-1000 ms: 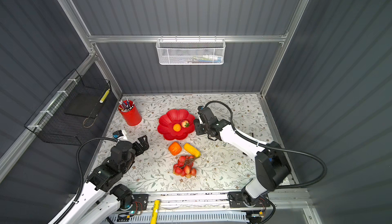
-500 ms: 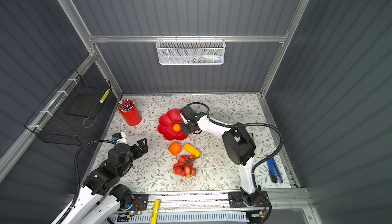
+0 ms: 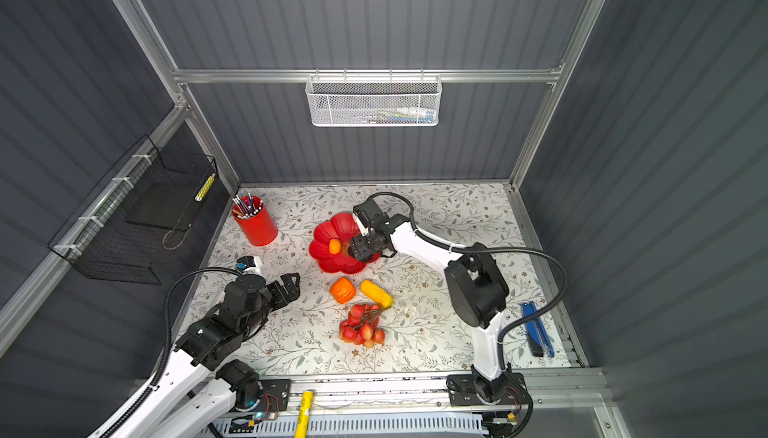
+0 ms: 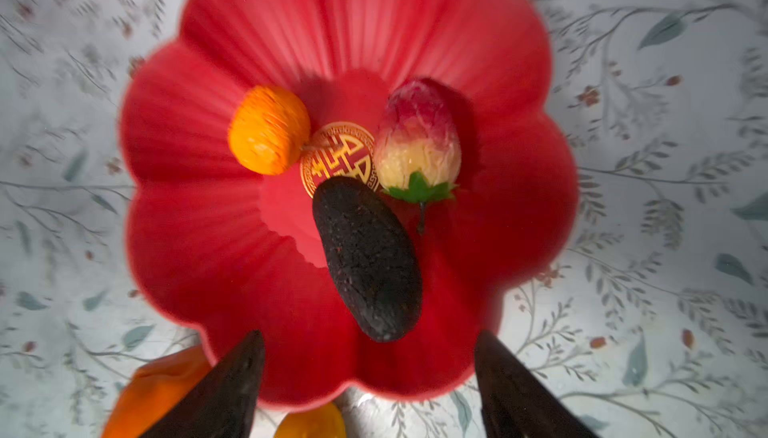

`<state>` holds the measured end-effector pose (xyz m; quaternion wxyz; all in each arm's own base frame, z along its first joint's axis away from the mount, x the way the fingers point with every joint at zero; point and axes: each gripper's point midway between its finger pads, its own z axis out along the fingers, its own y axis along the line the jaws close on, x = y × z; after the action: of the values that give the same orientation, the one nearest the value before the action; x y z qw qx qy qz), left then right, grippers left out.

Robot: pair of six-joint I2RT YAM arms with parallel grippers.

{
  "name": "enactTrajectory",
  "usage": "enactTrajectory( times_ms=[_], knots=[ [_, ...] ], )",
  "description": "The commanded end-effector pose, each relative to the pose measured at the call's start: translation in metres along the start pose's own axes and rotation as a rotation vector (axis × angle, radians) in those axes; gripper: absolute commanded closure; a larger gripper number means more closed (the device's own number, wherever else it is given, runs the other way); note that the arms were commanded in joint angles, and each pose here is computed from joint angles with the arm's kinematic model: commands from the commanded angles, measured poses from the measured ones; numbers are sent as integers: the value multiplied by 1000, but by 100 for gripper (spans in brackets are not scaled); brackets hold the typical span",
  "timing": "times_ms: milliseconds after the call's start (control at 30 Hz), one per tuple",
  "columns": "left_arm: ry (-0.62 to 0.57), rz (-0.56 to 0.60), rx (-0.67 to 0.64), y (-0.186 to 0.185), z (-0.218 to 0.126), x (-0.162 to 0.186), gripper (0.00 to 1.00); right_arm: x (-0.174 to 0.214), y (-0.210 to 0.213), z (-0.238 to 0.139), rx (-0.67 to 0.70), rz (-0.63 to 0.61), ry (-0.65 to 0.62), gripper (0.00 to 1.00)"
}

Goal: Place and organize the fake fruits in the fruit bowl
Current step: 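Grasp the orange persimmon with the left gripper while the right gripper withdraws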

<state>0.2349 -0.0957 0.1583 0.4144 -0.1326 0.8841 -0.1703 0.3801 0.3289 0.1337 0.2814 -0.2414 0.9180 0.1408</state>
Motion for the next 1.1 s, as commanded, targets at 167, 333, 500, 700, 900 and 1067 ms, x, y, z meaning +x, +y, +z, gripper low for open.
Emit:
enactTrajectory(
  times_ms=[167, 333, 500, 700, 900, 1067],
  knots=[
    [212, 81, 165, -54, 27, 20, 5, -8, -16, -96, -30, 142, -300, 4],
    [256, 101, 204, -72, 39, 32, 6, 34, -42, -114, -21, 257, -336, 1],
    [288, 167, 178, -85, 51, 46, 4, 67, -67, -118, -5, 346, -332, 1],
    [335, 198, 138, -91, 72, 68, 4, 74, -78, -123, -3, 380, -329, 1],
    [362, 208, 109, -89, 85, 82, 4, 71, -79, -126, -11, 382, -337, 1],
    [369, 214, 74, -82, 93, 88, 4, 76, -81, -124, -1, 385, -327, 1]
  ],
)
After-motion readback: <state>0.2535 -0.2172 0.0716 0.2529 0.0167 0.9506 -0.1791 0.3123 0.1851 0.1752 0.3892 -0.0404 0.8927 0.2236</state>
